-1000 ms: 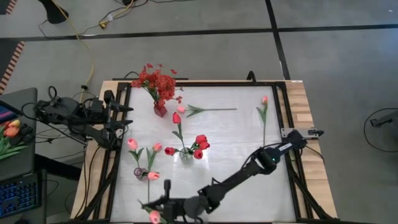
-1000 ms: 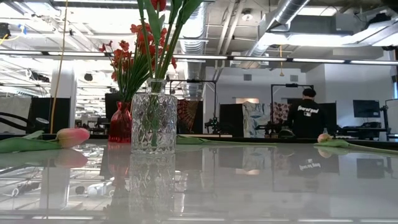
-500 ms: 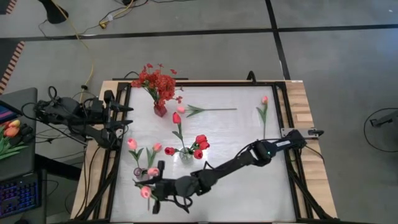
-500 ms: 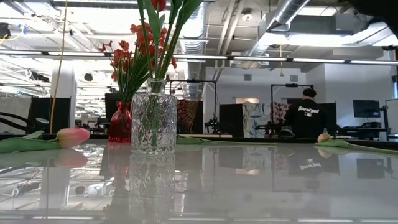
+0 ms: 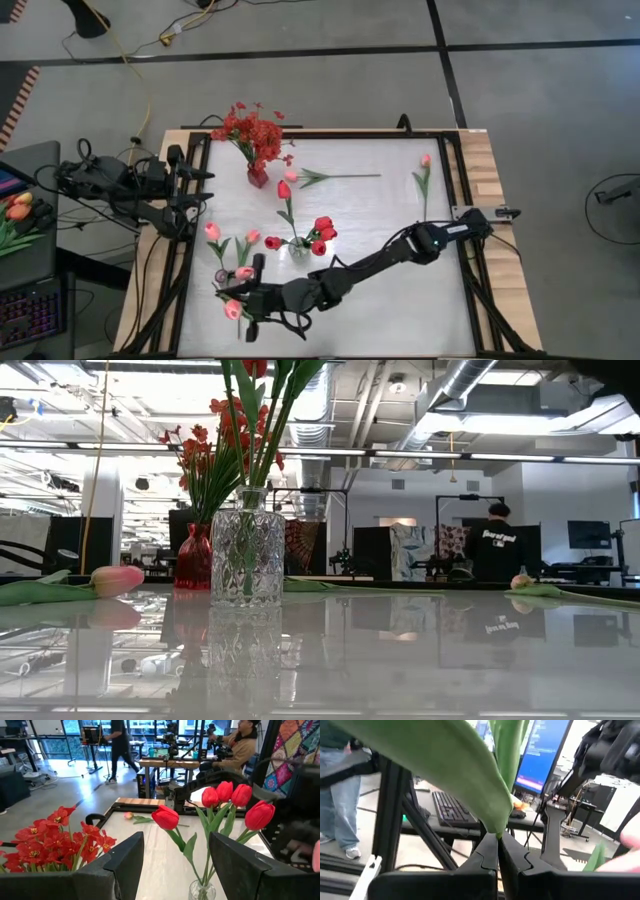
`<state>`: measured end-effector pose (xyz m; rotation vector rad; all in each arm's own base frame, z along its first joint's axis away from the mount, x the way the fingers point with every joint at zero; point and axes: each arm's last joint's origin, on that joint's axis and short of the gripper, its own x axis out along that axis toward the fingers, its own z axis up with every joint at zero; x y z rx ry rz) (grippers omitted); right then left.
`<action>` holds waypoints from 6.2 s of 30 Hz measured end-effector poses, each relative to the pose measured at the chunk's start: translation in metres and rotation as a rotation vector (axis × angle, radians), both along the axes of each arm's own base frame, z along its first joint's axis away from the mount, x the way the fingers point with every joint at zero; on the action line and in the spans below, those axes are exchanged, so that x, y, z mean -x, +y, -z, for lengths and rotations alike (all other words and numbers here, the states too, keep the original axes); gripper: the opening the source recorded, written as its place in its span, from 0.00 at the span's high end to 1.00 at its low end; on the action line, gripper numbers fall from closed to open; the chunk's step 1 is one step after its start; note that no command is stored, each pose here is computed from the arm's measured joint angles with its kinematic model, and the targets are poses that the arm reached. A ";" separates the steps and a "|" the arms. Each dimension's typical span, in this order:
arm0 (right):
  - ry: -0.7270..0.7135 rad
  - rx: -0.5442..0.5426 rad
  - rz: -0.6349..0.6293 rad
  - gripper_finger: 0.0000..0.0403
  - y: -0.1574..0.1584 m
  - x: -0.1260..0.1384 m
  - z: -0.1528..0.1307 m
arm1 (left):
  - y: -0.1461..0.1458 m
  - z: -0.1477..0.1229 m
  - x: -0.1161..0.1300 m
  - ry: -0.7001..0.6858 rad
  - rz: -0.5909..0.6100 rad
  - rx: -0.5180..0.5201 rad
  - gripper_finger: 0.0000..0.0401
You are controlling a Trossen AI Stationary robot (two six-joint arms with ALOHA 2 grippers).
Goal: Sort flowers into vase by color
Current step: Put the pink flower into the purple vase
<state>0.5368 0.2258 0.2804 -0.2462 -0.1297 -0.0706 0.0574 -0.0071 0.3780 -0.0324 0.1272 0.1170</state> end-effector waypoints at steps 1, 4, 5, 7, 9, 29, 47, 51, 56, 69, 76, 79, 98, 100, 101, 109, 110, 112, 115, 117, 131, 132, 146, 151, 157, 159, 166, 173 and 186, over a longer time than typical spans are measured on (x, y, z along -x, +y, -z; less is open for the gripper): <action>0.006 0.000 -0.002 0.93 0.000 0.002 -0.004 | 0.000 0.000 0.000 0.000 0.000 0.000 0.47; 0.044 -0.007 -0.003 0.93 0.000 0.005 -0.011 | 0.000 0.000 0.000 0.000 0.000 0.001 0.47; 0.065 -0.011 -0.002 0.93 -0.002 0.004 -0.009 | 0.000 0.000 0.000 0.000 0.000 0.002 0.47; 0.085 -0.012 0.003 0.93 -0.005 0.003 -0.006 | 0.000 0.000 0.000 0.000 0.001 0.002 0.47; 0.094 -0.009 0.009 0.93 -0.007 0.001 -0.004 | 0.000 0.000 0.000 0.000 0.000 0.002 0.47; 0.169 -0.060 -0.032 0.93 -0.028 -0.008 0.004 | 0.000 0.000 0.000 0.001 0.007 0.006 0.47; 0.235 -0.070 -0.068 0.93 -0.049 -0.017 0.014 | 0.000 0.004 0.001 0.036 0.008 0.002 0.47; 0.253 -0.073 -0.076 0.93 -0.052 -0.018 0.016 | 0.000 0.004 0.001 0.036 0.007 0.002 0.47; 0.256 -0.075 -0.083 0.93 -0.052 -0.018 0.016 | 0.000 0.004 0.001 0.036 0.007 0.002 0.47; 0.257 -0.151 -0.082 0.80 -0.053 -0.018 0.016 | 0.000 0.004 0.001 0.035 0.006 0.012 0.47; 0.270 -0.213 -0.075 0.71 -0.056 -0.019 0.018 | 0.000 0.004 0.001 0.035 0.006 0.013 0.47; 0.288 -0.230 -0.072 0.65 -0.056 -0.018 0.020 | 0.000 0.004 0.001 0.038 0.008 0.014 0.47; 0.306 -0.261 -0.065 0.39 -0.060 -0.019 0.021 | -0.005 -0.034 0.007 -0.001 0.259 -0.013 0.47; 0.307 -0.261 -0.065 0.39 -0.060 -0.019 0.021 | -0.009 -0.037 0.000 0.014 0.329 -0.017 0.47; 0.307 -0.261 -0.065 0.39 -0.060 -0.019 0.022 | -0.012 -0.037 -0.004 0.028 0.368 -0.017 0.47; 0.313 -0.257 -0.059 0.39 -0.062 -0.020 0.022 | -0.041 -0.034 -0.046 0.121 0.568 -0.049 0.48; 0.315 -0.257 -0.058 0.39 -0.063 -0.020 0.022 | -0.044 -0.036 -0.048 0.125 0.586 -0.059 0.49; 0.319 -0.255 -0.054 0.39 -0.064 -0.020 0.023 | -0.049 -0.043 -0.049 0.117 0.603 -0.072 0.50; 0.320 -0.252 -0.051 0.39 -0.066 -0.021 0.023 | -0.058 -0.054 -0.048 0.116 0.647 -0.080 0.52; 0.321 -0.251 -0.049 0.39 -0.067 -0.021 0.023 | -0.065 -0.057 -0.049 0.119 0.679 -0.077 0.53; 0.330 -0.237 -0.047 0.39 -0.067 -0.021 0.024 | -0.119 -0.027 -0.063 0.323 0.452 -0.141 0.54; 0.330 -0.235 -0.047 0.39 -0.068 -0.021 0.024 | -0.121 -0.026 -0.063 0.321 0.440 -0.145 0.54; 0.330 -0.237 -0.043 0.39 -0.070 -0.021 0.024 | -0.131 -0.034 -0.066 0.219 0.435 -0.123 0.55; 0.329 -0.239 -0.041 0.39 -0.071 -0.022 0.024 | -0.142 -0.034 -0.076 0.187 0.445 -0.182 0.55; 0.329 -0.239 -0.039 0.39 -0.072 -0.022 0.024 | -0.155 -0.037 -0.085 0.109 0.479 -0.265 0.55; 0.329 -0.239 -0.039 0.39 -0.072 -0.022 0.024 | -0.157 -0.035 -0.087 0.111 0.482 -0.291 0.55; 0.331 -0.238 -0.038 0.39 -0.072 -0.022 0.024 | -0.156 -0.033 -0.094 0.125 0.496 -0.311 0.55; 0.334 -0.236 -0.038 0.39 -0.072 -0.022 0.024 | -0.155 -0.032 -0.095 0.135 0.504 -0.319 0.55; 0.336 -0.235 -0.037 0.39 -0.072 -0.022 0.024 | -0.153 -0.027 -0.094 0.191 0.511 -0.315 0.55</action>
